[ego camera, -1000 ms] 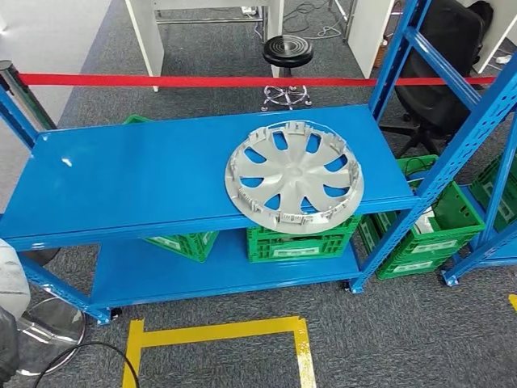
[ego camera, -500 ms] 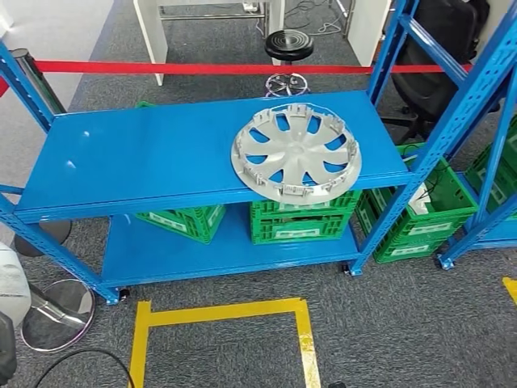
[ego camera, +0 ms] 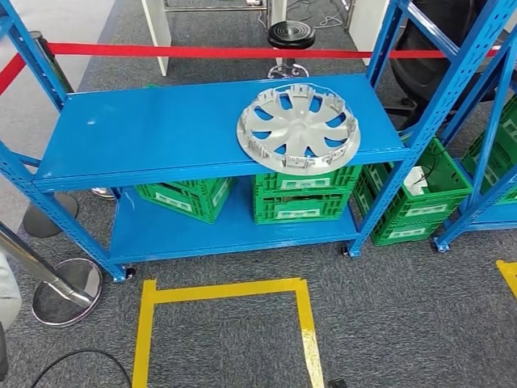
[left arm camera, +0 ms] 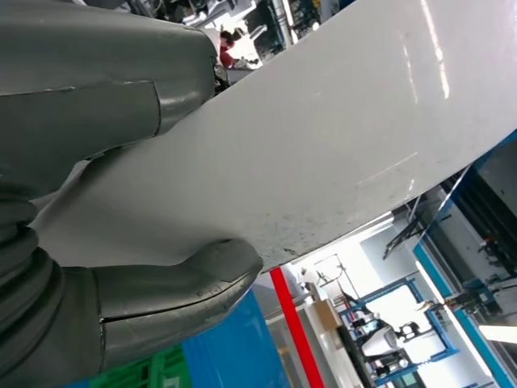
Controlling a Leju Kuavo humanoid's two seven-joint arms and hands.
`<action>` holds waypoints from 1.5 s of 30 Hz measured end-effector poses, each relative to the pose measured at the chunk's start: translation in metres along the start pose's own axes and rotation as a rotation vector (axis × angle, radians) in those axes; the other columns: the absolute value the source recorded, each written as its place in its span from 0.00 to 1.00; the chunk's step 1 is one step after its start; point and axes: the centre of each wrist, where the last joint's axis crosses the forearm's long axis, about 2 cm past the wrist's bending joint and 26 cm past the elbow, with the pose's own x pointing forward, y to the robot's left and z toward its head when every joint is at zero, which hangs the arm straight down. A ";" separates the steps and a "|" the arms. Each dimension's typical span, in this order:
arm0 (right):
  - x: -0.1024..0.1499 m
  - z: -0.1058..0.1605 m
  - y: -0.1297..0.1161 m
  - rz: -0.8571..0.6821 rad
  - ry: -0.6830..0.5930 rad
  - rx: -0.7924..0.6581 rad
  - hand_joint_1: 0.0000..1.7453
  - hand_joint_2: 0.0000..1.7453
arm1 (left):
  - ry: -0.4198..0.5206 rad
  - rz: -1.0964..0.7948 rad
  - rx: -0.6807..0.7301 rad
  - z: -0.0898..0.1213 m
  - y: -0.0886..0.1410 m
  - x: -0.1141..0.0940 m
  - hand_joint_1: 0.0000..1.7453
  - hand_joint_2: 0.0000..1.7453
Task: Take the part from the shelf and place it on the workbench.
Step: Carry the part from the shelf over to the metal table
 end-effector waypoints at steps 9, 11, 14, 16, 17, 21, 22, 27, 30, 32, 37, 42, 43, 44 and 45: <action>0.004 -0.001 0.004 0.019 -0.008 0.022 0.00 1.00 | -0.014 0.001 -0.006 -0.003 -0.002 0.000 1.00 1.00; 0.005 -0.002 0.004 0.021 -0.009 0.024 0.00 1.00 | -0.016 0.001 -0.008 -0.003 -0.003 0.000 1.00 1.00; 0.008 -0.003 0.004 0.030 -0.014 0.027 0.00 1.00 | -0.021 -0.006 -0.006 -0.004 -0.002 0.000 1.00 1.00; 0.009 -0.003 0.005 0.035 -0.014 0.031 0.00 1.00 | -0.023 -0.010 -0.006 -0.004 -0.002 0.000 1.00 1.00; 0.010 -0.004 0.006 0.036 -0.013 0.033 0.00 1.00 | -0.023 -0.013 -0.007 -0.003 -0.002 0.000 1.00 1.00; 0.012 -0.004 0.009 0.044 -0.018 0.042 0.00 1.00 | -0.016 -0.022 -0.015 0.000 0.001 0.001 1.00 1.00; 0.012 -0.004 0.010 0.045 -0.021 0.044 0.00 1.00 | -0.014 -0.022 -0.016 0.001 0.001 0.001 1.00 1.00; 0.015 -0.005 0.012 0.058 -0.030 0.048 0.00 1.00 | -0.017 -0.020 -0.015 0.000 0.001 0.002 1.00 1.00; 0.016 -0.005 0.013 0.064 -0.034 0.050 0.00 1.00 | -0.020 -0.016 -0.011 0.000 0.001 0.003 1.00 1.00; 0.015 -0.005 0.013 0.068 -0.033 0.049 0.00 1.00 | -0.019 -0.014 -0.009 -0.001 0.001 0.003 1.00 1.00; 0.015 -0.005 0.014 0.075 -0.036 0.049 0.00 1.00 | -0.017 -0.012 -0.008 0.000 0.001 0.003 1.00 1.00; 0.017 -0.006 0.014 0.078 -0.043 0.044 0.00 1.00 | -0.014 -0.003 0.002 -0.001 0.001 0.003 1.00 1.00; 0.018 -0.006 0.014 0.078 -0.045 0.043 0.00 1.00 | -0.013 -0.002 0.002 -0.001 0.001 0.003 1.00 1.00; 0.018 -0.006 0.013 0.079 -0.047 0.042 0.00 1.00 | -0.013 -0.002 0.003 -0.001 0.001 0.003 1.00 1.00; 0.019 -0.006 0.013 0.079 -0.048 0.041 0.00 1.00 | -0.014 -0.003 0.003 -0.001 0.001 0.003 1.00 1.00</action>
